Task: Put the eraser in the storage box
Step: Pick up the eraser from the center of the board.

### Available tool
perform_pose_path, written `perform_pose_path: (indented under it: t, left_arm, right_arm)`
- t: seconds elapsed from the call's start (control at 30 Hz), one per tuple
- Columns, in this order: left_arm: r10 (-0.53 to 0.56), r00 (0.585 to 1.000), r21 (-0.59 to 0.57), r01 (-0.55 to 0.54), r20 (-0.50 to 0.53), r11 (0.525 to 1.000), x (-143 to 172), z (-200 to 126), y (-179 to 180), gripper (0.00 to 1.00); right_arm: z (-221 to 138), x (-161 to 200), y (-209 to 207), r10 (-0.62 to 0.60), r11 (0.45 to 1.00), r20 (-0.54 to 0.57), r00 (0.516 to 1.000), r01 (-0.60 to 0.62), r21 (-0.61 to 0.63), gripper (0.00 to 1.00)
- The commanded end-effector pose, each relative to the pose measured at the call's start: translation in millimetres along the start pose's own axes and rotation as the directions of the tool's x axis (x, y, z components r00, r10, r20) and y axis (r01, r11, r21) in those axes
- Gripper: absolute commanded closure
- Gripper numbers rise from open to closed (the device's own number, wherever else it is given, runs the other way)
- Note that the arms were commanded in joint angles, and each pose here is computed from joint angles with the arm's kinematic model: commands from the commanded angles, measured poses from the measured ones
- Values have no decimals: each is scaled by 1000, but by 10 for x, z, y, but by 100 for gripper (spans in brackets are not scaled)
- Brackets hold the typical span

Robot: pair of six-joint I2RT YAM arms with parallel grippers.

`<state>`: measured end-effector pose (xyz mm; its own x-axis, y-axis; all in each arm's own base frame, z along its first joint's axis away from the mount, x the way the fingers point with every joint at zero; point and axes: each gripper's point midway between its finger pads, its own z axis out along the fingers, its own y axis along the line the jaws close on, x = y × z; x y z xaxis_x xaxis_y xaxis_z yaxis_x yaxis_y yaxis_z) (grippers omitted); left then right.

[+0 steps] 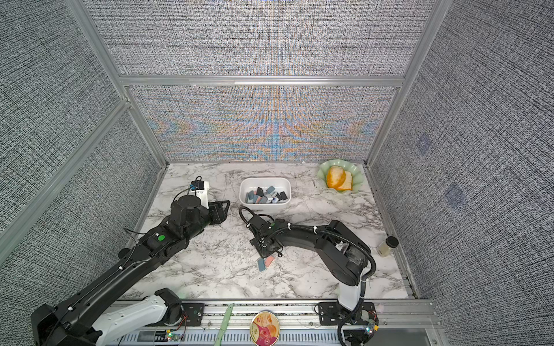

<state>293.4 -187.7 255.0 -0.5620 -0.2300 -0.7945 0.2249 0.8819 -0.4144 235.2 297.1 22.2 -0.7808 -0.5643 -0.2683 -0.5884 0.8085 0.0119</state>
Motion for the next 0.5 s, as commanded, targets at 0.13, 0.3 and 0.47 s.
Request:
perform_pose_path:
  t: [0.13, 0.3, 0.47]
  left_arm:
    - [3, 1000, -7, -3, 13, 1000, -13, -9, 19, 44]
    - [6, 1000, -10, -5, 18, 1000, -10, -12, 33, 44]
    - [12, 1000, -21, -11, 15, 1000, 9, -8, 62, 44]
  right_arm:
    - [-100, -40, -101, 13, 1000, -9, 1000, -13, 8, 77]
    - [-265, -232, -229, 31, 999, 32, 999, -31, -8, 78]
    - [-511, -543, -431, 47, 999, 95, 994, -46, -15, 77]
